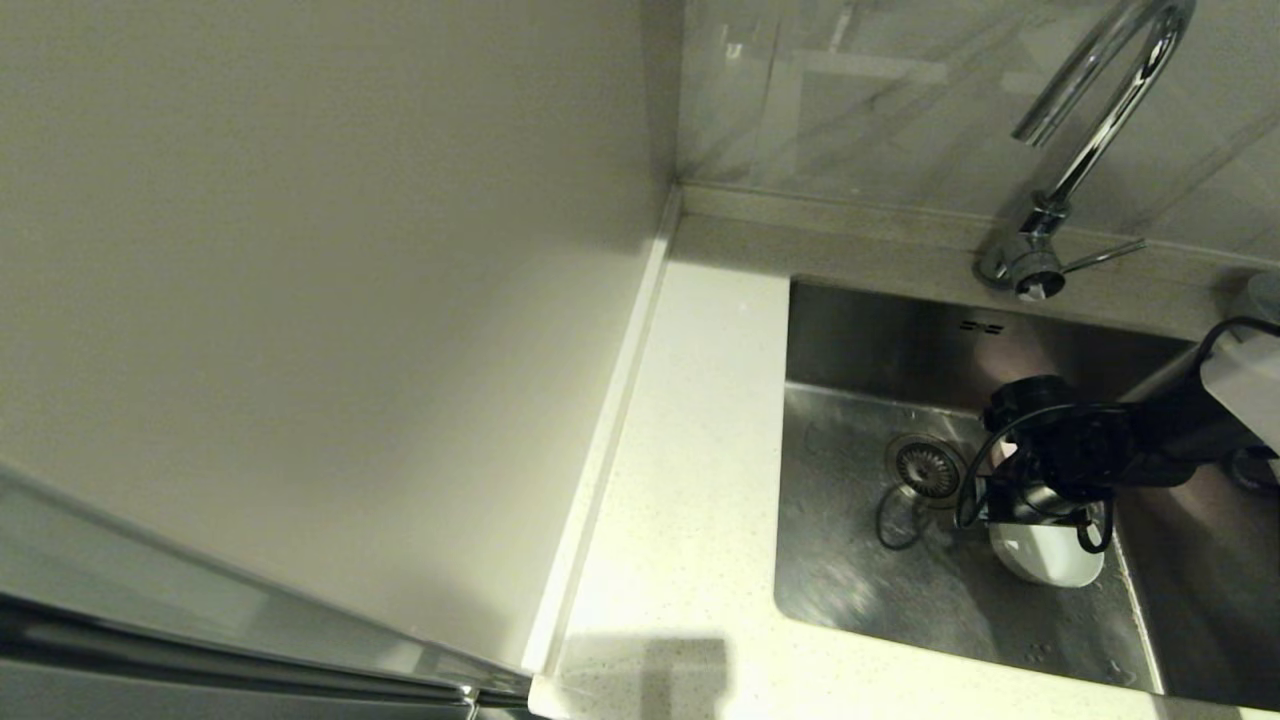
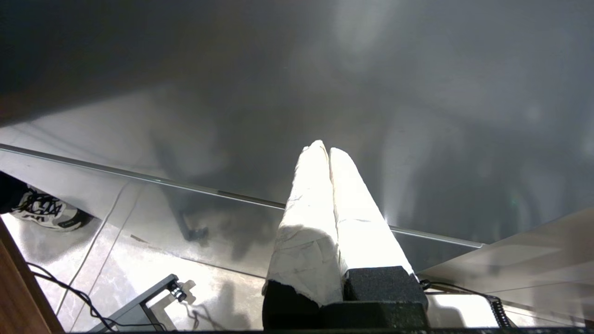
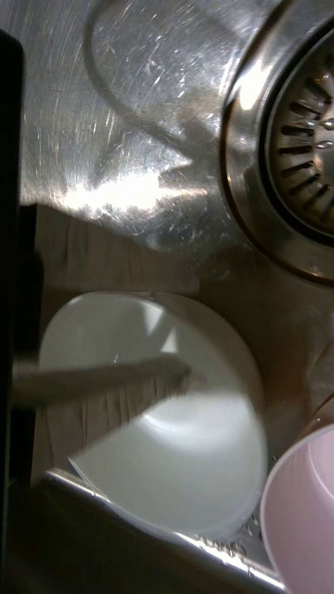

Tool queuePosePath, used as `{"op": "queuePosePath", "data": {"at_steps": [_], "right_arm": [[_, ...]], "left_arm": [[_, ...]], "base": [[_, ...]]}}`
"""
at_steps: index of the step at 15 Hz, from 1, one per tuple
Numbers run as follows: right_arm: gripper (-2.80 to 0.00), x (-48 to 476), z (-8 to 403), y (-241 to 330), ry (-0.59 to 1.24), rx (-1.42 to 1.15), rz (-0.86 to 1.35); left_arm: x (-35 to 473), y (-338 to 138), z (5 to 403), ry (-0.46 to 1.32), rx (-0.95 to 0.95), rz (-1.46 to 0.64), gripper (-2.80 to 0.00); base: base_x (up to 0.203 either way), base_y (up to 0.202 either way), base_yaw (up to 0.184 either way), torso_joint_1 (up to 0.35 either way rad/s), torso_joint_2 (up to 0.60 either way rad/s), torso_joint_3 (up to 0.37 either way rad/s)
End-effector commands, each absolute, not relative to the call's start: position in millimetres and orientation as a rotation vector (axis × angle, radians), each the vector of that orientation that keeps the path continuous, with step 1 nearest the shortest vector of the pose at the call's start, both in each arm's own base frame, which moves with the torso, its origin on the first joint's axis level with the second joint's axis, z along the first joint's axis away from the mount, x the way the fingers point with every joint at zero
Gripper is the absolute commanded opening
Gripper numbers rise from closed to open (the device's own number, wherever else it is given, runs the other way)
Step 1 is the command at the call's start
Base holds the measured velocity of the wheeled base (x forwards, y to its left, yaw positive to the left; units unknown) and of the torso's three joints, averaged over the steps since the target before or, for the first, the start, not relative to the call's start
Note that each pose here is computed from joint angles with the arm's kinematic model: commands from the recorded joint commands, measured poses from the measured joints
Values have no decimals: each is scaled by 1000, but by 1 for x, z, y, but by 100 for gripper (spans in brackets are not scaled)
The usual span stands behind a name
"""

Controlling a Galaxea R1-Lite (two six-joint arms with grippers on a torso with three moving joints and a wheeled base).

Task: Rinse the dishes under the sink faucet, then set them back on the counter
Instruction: Put a bowl into the sink

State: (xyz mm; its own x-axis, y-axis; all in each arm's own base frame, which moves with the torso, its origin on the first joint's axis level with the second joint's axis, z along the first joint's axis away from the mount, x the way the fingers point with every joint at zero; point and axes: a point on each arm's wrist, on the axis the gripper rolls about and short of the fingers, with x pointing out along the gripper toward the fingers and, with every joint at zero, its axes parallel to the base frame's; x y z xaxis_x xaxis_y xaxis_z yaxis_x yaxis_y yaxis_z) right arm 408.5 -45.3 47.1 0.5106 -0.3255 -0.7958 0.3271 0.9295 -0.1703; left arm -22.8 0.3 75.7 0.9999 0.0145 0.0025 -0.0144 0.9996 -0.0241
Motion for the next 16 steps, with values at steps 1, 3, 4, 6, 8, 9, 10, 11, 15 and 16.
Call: {"op": "queuePosePath", "data": {"at_steps": [1, 3, 4, 6, 8, 9, 10, 11, 15, 16], "right_arm": [[0, 405, 60, -50, 930, 12, -407], [0, 402, 71, -60, 904, 29, -427], [0, 399, 77, -63, 892, 34, -434], [0, 381, 103, -66, 863, 47, -447], [0, 346, 137, -70, 831, 70, -454], [0, 327, 152, -71, 819, 81, -459], [0, 304, 166, -72, 807, 92, -468], [0, 281, 178, -72, 798, 103, -478], [0, 188, 220, -59, 758, 122, -503], [0, 167, 224, -54, 761, 120, -509]], "left_arm": [[-23, 0, 76, -6, -24, 14, -280], [-23, 0, 76, -6, -25, 15, -280], [-23, 0, 76, -7, -25, 15, -280], [-23, 0, 76, -6, -25, 15, -280], [-23, 0, 76, -6, -25, 15, -280], [-23, 0, 76, -7, -25, 14, -280], [-23, 0, 76, -6, -25, 15, -280], [-23, 0, 76, -8, -25, 15, -280], [-23, 0, 76, -6, -25, 15, -280], [-23, 0, 76, -6, -25, 15, -280]], "base": [[0, 0, 0, 0, 0, 0], [0, 0, 0, 0, 0, 0], [0, 0, 0, 0, 0, 0], [0, 0, 0, 0, 0, 0], [0, 0, 0, 0, 0, 0], [0, 0, 0, 0, 0, 0], [0, 0, 0, 0, 0, 0], [0, 0, 0, 0, 0, 0], [0, 0, 0, 0, 0, 0], [0, 0, 0, 0, 0, 0]]}}
